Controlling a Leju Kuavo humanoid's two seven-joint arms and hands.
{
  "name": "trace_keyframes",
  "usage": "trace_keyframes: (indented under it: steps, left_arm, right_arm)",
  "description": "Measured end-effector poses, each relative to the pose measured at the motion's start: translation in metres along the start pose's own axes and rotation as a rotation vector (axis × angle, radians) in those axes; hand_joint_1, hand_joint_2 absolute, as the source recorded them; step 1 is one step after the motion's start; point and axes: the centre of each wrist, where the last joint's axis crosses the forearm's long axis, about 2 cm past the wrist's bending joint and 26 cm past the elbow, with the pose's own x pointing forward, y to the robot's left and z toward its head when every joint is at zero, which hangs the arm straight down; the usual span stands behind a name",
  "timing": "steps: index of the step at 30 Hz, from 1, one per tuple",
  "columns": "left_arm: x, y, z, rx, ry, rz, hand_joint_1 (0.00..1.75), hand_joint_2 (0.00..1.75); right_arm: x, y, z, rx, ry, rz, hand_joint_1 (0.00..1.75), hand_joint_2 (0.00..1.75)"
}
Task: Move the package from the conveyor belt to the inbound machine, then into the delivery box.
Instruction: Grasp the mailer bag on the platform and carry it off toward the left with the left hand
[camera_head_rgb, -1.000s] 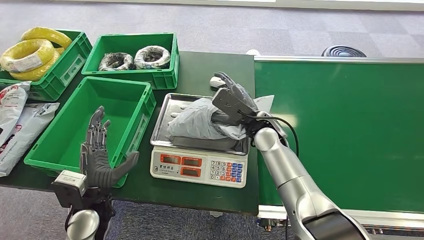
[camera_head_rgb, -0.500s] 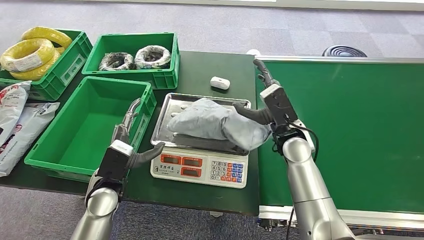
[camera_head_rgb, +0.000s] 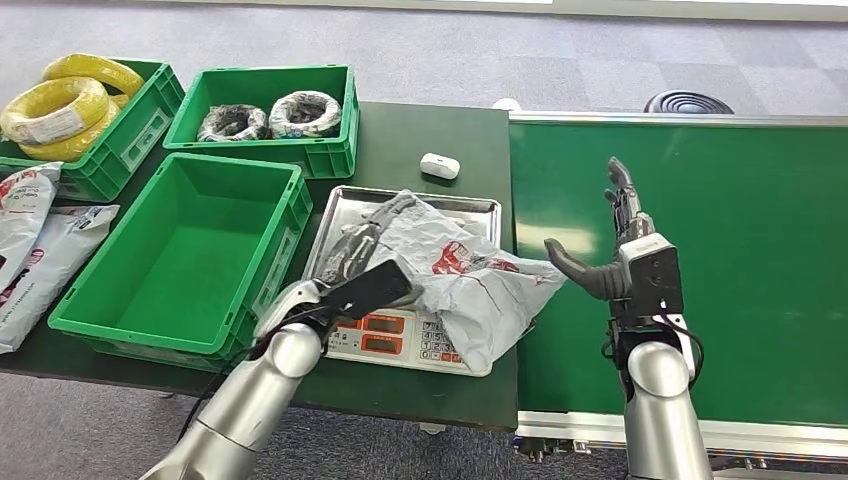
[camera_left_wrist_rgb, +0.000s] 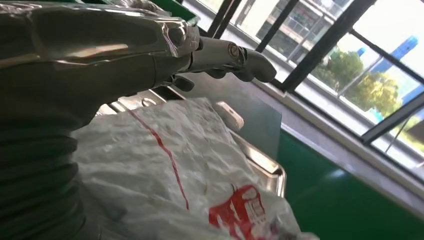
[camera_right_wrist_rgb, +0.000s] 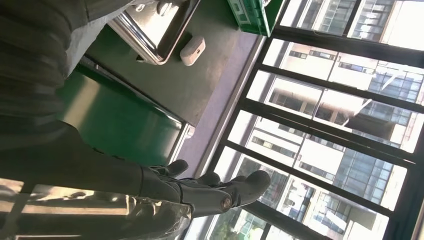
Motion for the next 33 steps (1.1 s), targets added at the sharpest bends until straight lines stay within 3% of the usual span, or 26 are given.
trace_keyframes:
  steps: [6, 10, 11, 16, 27, 33]
  left_arm:
    - [0.009, -0.032, -0.023, -0.231, 0.065, -0.132, 0.03, 1.75]
    - [0.007, -0.041, -0.030, -0.317, 0.095, -0.174, 1.56, 1.75]
    - [0.006, -0.043, -0.031, -0.334, 0.102, -0.182, 1.63, 1.75]
    - [0.002, -0.044, -0.036, -0.358, 0.114, -0.174, 1.74, 1.75]
    - [0.001, -0.033, -0.043, -0.321, 0.101, -0.081, 1.75, 1.75]
    - [-0.005, -0.010, -0.041, -0.128, 0.039, 0.075, 1.75, 1.75]
  right_arm:
    - [-0.001, -0.004, 0.004, -0.022, -0.022, -0.012, 0.00, 1.75]
    - [0.000, -0.004, 0.004, -0.033, -0.035, -0.027, 0.00, 1.75]
    - [0.000, -0.004, 0.004, -0.036, -0.039, -0.032, 0.00, 1.75]
    - [0.001, -0.005, 0.003, -0.059, -0.052, -0.053, 0.00, 1.75]
    - [0.001, -0.007, 0.001, -0.091, -0.052, -0.078, 0.00, 1.75]
    - [0.000, -0.006, 0.007, -0.089, -0.044, -0.082, 0.00, 1.75]
